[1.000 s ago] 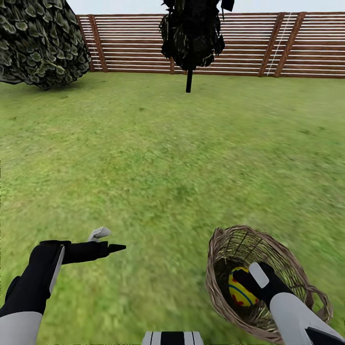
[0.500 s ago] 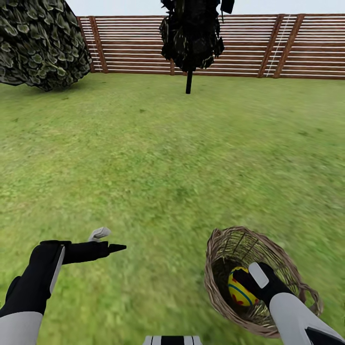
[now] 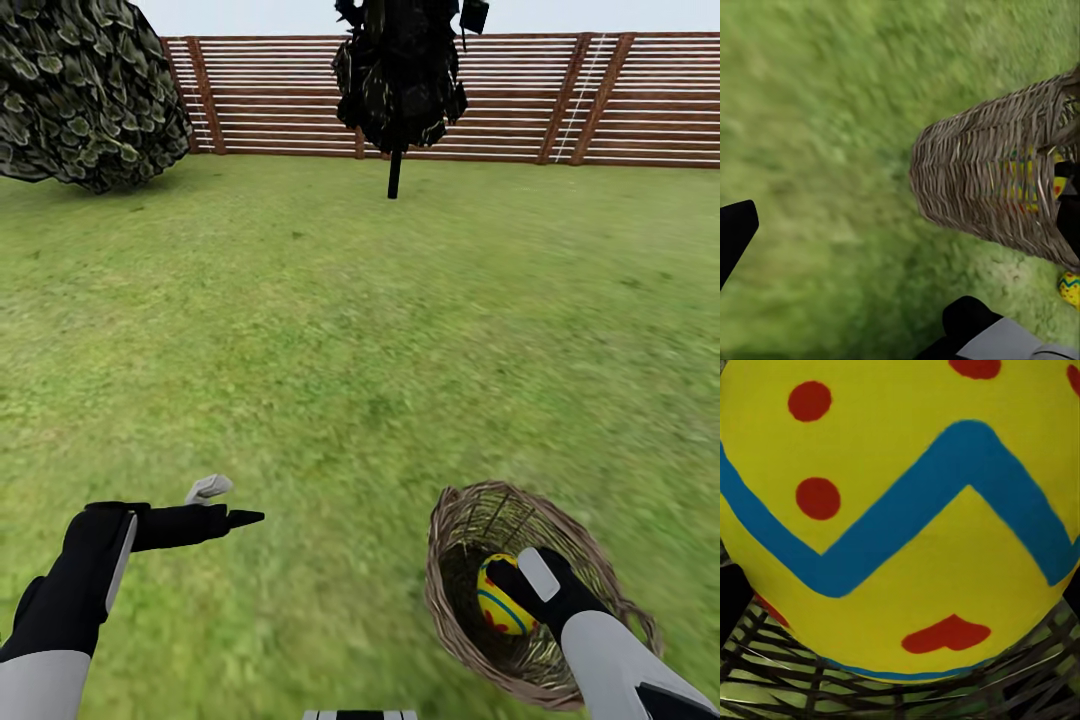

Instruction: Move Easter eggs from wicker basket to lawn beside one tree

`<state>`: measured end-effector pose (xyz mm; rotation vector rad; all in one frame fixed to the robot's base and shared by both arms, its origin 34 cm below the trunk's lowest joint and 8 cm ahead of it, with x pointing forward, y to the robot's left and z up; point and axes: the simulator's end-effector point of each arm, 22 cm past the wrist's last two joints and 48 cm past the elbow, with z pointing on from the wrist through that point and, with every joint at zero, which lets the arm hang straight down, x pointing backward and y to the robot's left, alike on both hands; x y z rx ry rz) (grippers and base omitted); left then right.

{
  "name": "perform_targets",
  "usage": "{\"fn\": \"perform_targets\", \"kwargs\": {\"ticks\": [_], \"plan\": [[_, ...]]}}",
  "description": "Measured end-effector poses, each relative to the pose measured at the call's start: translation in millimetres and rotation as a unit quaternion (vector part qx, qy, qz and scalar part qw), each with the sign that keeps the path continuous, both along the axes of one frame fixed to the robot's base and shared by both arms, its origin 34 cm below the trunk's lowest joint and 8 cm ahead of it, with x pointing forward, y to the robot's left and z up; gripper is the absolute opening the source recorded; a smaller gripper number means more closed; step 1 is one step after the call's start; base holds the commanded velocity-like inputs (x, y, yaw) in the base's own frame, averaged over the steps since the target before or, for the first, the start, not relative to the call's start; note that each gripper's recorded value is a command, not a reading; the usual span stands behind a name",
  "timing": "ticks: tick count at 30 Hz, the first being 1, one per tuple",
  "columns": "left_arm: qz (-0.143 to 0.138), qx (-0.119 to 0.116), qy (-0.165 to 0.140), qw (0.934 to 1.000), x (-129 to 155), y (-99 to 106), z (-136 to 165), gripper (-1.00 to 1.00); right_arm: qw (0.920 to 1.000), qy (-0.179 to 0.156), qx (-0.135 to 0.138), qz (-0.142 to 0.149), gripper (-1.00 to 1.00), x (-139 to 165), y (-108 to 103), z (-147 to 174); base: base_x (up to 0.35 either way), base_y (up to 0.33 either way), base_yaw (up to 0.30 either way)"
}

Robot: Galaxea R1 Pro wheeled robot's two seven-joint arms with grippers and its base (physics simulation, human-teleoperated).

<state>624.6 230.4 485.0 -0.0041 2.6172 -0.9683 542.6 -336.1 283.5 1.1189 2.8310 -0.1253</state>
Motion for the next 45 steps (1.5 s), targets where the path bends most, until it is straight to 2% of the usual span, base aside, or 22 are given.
{"fn": "perform_targets", "kwargs": {"ticks": [6, 25, 30, 38, 45], "plan": [[0.000, 0.000, 0.001, 1.0000, 2.5, -0.3, 12.5, 1.00, 1.0000, 0.000, 0.007, 0.005, -1.00, 3.0, 12.8, 11.6, 0.000, 0.000, 0.000], [0.002, -0.001, 0.002, 1.0000, 9.9, -0.1, 51.5, 1.00, 0.9999, 0.000, 0.010, 0.008, -1.00, 11.2, 18.9, 51.0, -0.097, 0.000, 0.000], [0.001, 0.001, 0.003, 1.0000, 11.4, -0.5, 61.0, 1.00, 0.9998, -0.018, -0.005, 0.000, -1.00, 19.8, 12.6, 61.9, 0.000, 0.000, 0.000], [-0.002, 0.003, 0.003, 1.0000, 13.7, -1.3, 76.6, 1.00, 0.9998, -0.020, -0.008, 0.000, -1.00, 23.0, 11.8, 78.0, 0.000, 0.000, 0.000], [-0.003, 0.004, 0.003, 1.0000, 15.5, -2.1, 90.1, 1.00, 0.9998, -0.021, -0.001, 0.003, -1.00, 25.7, 22.7, 91.1, 0.000, 0.000, 0.000]]}}
